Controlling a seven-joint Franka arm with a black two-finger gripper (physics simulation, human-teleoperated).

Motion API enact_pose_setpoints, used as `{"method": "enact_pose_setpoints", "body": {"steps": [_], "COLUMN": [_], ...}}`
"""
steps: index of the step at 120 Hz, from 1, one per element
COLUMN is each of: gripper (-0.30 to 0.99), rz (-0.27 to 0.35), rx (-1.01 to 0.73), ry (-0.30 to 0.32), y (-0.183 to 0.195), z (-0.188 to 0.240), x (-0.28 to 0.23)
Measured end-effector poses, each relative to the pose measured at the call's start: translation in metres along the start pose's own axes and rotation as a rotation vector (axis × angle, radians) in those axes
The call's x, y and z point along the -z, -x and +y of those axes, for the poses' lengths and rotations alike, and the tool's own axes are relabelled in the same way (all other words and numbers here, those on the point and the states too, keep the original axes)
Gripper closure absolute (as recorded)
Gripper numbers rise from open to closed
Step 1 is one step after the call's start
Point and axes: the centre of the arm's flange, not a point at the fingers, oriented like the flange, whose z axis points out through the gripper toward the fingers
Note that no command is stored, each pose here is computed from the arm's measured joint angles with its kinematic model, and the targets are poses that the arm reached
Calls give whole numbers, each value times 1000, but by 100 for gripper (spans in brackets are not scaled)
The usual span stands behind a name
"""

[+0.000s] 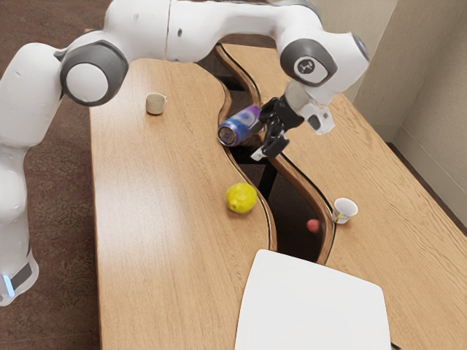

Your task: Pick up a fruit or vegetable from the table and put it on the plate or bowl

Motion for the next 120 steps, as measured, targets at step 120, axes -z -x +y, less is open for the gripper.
{"method": "enact_pose_setpoints", "body": {"steps": [120], "gripper": [0], "rz": [458], "rx": [-96], "ry": [181], "y": [-119], "z": [54], "x": [-12]}}
